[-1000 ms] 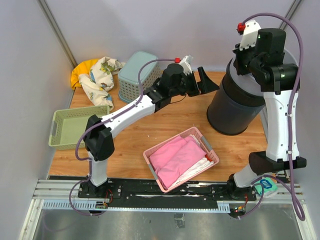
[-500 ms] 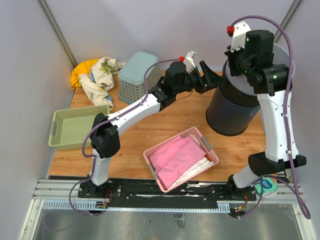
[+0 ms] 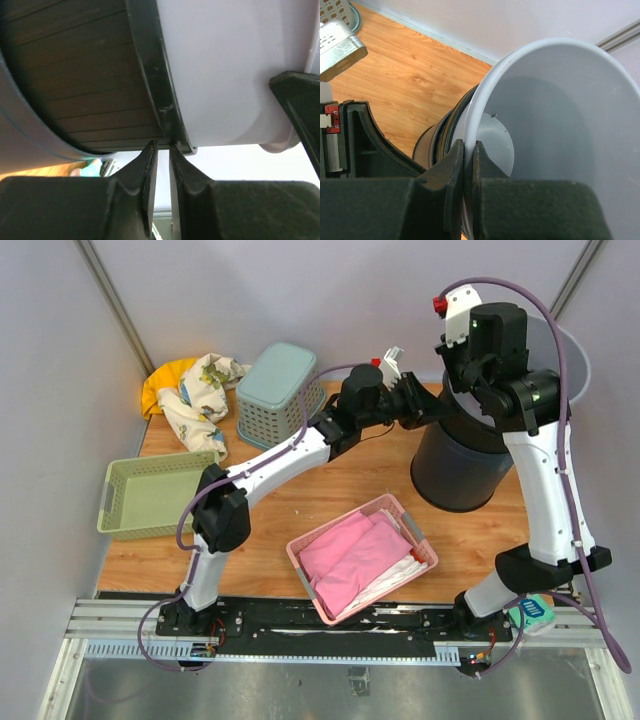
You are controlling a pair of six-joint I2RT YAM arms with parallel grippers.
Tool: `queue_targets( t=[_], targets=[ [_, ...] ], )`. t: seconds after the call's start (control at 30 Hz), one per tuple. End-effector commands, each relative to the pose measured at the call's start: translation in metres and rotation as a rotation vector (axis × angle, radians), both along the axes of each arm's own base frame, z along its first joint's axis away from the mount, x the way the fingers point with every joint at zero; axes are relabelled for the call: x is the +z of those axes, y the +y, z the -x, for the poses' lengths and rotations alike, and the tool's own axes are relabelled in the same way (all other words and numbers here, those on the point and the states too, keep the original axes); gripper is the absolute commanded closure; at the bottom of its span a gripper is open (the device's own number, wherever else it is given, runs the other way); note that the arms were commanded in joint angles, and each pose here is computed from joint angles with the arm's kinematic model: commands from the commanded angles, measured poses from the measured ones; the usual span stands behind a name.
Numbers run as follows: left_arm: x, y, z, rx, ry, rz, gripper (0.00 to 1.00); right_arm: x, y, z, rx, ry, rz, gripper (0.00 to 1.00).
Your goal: Turn the large container upside down
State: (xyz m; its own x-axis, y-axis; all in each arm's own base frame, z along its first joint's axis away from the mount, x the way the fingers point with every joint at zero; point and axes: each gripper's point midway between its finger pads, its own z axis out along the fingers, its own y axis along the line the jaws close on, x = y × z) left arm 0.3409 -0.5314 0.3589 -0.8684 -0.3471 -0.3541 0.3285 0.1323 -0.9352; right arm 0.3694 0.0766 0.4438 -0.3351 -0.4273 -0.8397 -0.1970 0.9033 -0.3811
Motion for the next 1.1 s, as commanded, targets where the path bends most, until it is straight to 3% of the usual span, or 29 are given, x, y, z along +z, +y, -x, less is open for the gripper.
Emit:
queue_targets(
  t=[0.0, 0.1, 0.2, 0.27, 0.4, 0.47, 0.93, 1.07],
  targets=[
    [-0.019, -0.009, -0.005, 0.029, 0.071, -0.025, 0.88, 0.076, 0.011, 0.020, 0.057, -0.264, -0.035, 1.00],
    [-0.028, -0.012, -0.006, 0.027, 0.114, -0.026, 0.96, 0.091, 0.010, 0.031, 0.066, -0.314, -0.029, 1.00],
    [-0.030, -0.014, -0.003, 0.006, 0.112, -0.017, 0.96, 0.095, 0.005, 0.034, 0.051, -0.328, -0.010, 1.00],
    [-0.030, -0.011, -0.001, 0.006, 0.107, -0.021, 0.89, 0.092, 0.001, 0.033, 0.029, -0.325, 0.011, 1.00],
    [-0.016, 0.001, 0.003, 0.034, 0.067, -0.004, 0.65, 0.078, -0.001, 0.026, 0.005, -0.298, 0.043, 1.00],
    [-0.009, 0.009, 0.005, 0.060, 0.046, 0.003, 0.57, 0.075, 0.001, 0.023, 0.007, -0.290, 0.040, 1.00],
    [0.028, 0.020, 0.023, 0.061, -0.027, 0.097, 0.48, 0.069, 0.004, 0.019, 0.007, -0.274, 0.043, 1.00],
    [0.046, 0.025, 0.030, 0.062, -0.055, 0.133, 0.40, 0.069, 0.004, 0.018, 0.007, -0.272, 0.044, 1.00]
  ],
)
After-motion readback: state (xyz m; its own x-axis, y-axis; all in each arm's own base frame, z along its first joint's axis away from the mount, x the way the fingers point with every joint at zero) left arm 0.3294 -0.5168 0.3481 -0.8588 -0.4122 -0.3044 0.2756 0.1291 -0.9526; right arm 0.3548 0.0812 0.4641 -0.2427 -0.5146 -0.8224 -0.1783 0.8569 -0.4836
